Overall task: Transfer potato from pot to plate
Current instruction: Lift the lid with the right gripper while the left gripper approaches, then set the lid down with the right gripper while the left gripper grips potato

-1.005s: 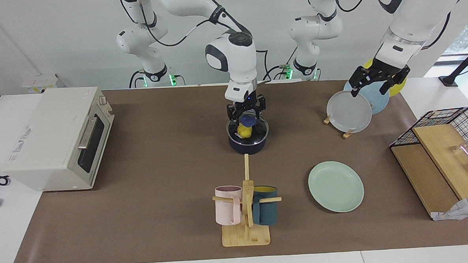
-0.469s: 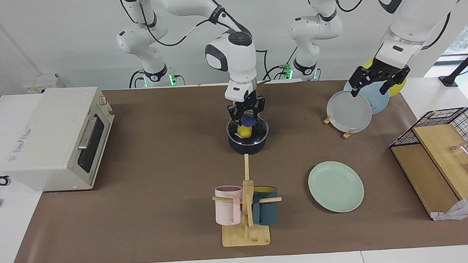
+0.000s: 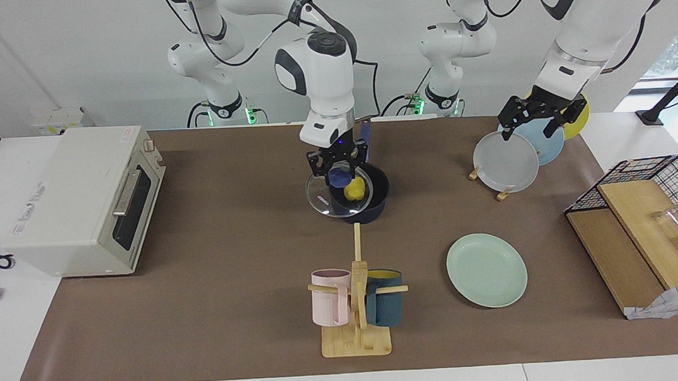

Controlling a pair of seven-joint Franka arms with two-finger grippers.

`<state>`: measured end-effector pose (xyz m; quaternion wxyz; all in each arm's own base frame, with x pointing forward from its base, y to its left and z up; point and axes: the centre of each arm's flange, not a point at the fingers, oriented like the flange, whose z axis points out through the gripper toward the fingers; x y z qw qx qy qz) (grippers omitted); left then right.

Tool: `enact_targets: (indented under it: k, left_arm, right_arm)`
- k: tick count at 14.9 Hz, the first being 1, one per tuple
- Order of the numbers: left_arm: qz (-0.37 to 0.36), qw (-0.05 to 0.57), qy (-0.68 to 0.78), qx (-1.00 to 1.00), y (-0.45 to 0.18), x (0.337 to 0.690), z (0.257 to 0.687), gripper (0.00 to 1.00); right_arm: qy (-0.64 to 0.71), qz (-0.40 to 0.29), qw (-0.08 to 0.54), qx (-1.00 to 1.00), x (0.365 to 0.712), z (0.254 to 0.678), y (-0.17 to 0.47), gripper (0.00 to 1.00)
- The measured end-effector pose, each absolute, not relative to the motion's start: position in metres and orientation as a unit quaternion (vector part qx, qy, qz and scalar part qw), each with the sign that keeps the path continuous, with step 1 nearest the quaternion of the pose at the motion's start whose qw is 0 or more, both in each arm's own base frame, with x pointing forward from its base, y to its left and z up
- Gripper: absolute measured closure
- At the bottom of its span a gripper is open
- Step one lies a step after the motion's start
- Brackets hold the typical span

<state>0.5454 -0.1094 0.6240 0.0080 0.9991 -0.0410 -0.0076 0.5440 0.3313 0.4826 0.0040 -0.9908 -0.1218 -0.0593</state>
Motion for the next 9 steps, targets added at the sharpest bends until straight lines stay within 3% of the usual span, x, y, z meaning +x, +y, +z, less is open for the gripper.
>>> enact_targets:
  k: [4,9]
  left_arm:
    - [-0.02,0.007,-0.012,1.0,-0.222,0.503,0.595,0.0]
    - [-0.023,0.043,-0.004,0.999,-0.349,0.437,0.493,0.0]
  right_arm:
    - [-0.161,-0.009,-0.019,-0.987,0.58,0.482,0.226,0.35]
    - [-0.174,0.037,-0.019,-0.984,0.59,0.458,0.102,0.35]
